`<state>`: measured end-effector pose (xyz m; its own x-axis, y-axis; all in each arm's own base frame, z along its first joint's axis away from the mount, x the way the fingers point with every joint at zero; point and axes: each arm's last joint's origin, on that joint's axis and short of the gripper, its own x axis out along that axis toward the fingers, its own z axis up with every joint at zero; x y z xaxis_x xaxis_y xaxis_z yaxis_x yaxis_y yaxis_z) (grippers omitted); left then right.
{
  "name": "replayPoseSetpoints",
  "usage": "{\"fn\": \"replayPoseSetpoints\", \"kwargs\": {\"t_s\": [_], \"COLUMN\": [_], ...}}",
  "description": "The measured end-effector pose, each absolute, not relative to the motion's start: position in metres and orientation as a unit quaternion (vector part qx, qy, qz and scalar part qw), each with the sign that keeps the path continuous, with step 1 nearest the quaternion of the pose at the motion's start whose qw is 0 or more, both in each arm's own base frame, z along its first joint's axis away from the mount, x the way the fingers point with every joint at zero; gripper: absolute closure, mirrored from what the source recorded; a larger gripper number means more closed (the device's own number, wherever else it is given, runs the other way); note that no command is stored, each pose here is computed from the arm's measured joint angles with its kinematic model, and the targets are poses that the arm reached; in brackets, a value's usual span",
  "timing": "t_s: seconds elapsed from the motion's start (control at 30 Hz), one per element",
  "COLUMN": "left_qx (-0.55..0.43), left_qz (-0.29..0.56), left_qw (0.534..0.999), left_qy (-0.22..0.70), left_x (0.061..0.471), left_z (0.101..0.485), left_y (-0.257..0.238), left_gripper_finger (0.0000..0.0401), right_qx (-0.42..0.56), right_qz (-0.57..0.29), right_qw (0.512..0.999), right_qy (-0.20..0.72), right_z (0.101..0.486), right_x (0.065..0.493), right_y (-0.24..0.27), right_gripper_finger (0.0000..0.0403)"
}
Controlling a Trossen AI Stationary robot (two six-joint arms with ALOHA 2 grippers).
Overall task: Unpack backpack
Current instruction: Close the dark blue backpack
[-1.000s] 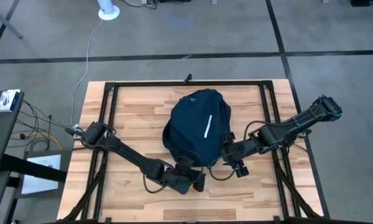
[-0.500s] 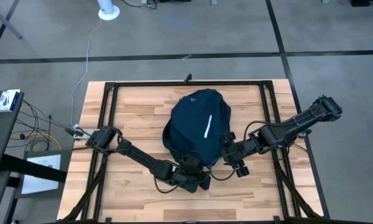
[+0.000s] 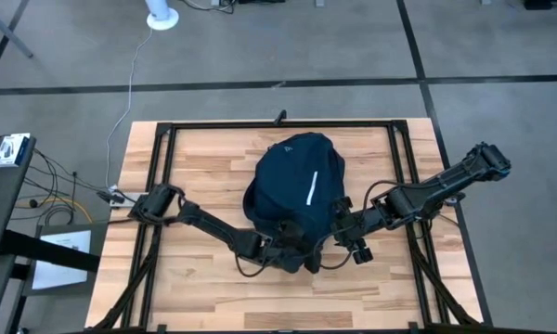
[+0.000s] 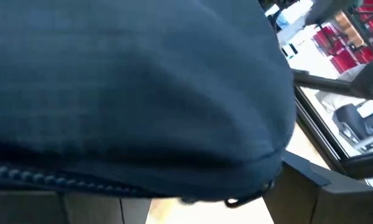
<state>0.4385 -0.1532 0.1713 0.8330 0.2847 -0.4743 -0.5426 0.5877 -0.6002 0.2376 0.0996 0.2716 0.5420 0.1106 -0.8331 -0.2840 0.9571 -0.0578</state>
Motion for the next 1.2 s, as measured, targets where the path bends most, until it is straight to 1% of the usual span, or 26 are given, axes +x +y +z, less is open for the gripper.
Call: {"fn": "replayPoseSetpoints", "kwargs": {"t_s": [0.07,0.13,0.2,0.3,0.33,0.37,0.6,0.73,0.83,1.0,1.2], "left_qx": [-0.385,-0.386,-0.385,-0.375,-0.372,-0.369,-0.363,-0.357,-0.355,-0.356,-0.357], "left_qz": [0.230,0.214,0.191,0.157,0.148,0.142,0.093,0.065,0.059,0.055,0.053], "left_qw": [0.878,0.880,0.882,0.887,0.889,0.890,0.897,0.901,0.901,0.898,0.898], "left_qy": [0.164,0.172,0.192,0.218,0.224,0.228,0.234,0.237,0.240,0.253,0.251], "left_x": [0.440,0.442,0.444,0.444,0.444,0.443,0.439,0.437,0.437,0.436,0.436], "left_z": [0.172,0.173,0.173,0.172,0.173,0.174,0.199,0.211,0.212,0.211,0.211], "left_y": [-0.151,-0.149,-0.147,-0.148,-0.149,-0.149,-0.145,-0.143,-0.143,-0.144,-0.144], "left_gripper_finger": [0.0197,0.0232,0.0279,0.0363,0.0382,0.0389,0.0399,0.0399,0.0400,0.0401,0.0401], "right_qx": [-0.093,-0.093,-0.093,-0.103,-0.110,-0.119,-0.146,-0.188,-0.197,-0.210,-0.215], "right_qz": [0.113,0.113,0.113,0.119,0.124,0.129,0.148,0.171,0.180,0.164,0.150], "right_qw": [0.873,0.873,0.873,0.872,0.871,0.869,0.865,0.858,0.867,0.875,0.871], "right_qy": [0.465,0.465,0.465,0.464,0.463,0.462,0.457,0.446,0.422,0.404,0.415], "right_z": [0.272,0.272,0.272,0.272,0.272,0.272,0.268,0.263,0.267,0.277,0.265], "right_x": [0.238,0.238,0.238,0.237,0.237,0.236,0.240,0.246,0.249,0.248,0.250], "right_y": [0.100,0.100,0.100,0.100,0.100,0.101,0.105,0.109,0.114,0.120,0.114], "right_gripper_finger": [0.0227,0.0227,0.0227,0.0227,0.0227,0.0227,0.0227,0.0227,0.0227,0.0227,0.0227]}}
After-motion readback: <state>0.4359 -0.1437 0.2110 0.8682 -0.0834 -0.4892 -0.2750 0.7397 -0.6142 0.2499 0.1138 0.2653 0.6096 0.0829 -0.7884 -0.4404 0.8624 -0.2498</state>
